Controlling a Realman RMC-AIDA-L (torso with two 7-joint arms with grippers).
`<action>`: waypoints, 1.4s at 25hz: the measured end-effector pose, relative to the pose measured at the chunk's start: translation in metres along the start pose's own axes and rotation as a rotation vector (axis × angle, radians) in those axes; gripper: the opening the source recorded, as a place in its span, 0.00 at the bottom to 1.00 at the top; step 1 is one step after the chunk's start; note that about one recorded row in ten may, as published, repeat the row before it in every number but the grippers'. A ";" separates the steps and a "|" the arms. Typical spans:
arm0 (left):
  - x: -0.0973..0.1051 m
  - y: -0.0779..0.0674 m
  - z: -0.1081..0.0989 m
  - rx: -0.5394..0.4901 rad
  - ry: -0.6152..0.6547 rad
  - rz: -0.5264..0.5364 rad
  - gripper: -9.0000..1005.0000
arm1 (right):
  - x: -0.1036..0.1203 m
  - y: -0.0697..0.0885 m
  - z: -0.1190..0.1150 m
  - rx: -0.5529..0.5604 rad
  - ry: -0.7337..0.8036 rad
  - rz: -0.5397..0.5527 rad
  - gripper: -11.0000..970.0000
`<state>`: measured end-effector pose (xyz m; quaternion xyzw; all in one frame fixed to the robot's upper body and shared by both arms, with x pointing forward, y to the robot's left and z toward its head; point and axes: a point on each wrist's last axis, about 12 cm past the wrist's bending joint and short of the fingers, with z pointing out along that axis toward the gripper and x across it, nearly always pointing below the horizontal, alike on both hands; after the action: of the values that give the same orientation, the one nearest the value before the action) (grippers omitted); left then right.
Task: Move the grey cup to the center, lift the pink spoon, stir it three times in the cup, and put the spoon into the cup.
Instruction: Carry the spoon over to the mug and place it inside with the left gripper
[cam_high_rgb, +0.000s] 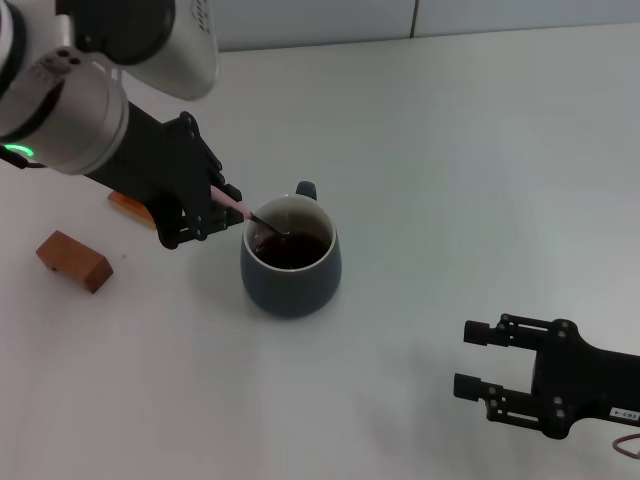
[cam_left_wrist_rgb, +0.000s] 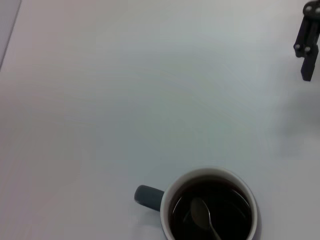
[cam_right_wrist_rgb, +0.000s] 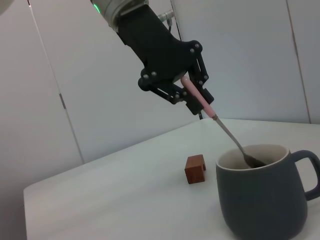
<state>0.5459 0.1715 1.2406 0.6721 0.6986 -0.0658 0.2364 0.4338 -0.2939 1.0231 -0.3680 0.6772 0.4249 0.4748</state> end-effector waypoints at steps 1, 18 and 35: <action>-0.002 -0.001 0.005 -0.003 0.020 0.005 0.14 | 0.000 0.000 0.000 0.000 0.000 0.000 0.68; -0.014 -0.010 0.019 0.043 0.057 0.054 0.14 | 0.000 0.000 0.004 -0.008 0.001 0.007 0.68; -0.019 -0.004 0.037 -0.005 0.134 0.046 0.14 | 0.001 0.000 0.005 -0.010 0.001 0.014 0.68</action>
<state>0.5512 0.1384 1.2149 0.6903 0.6974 -0.0134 0.1922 0.4353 -0.2896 1.0216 -0.3658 0.6778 0.4316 0.4695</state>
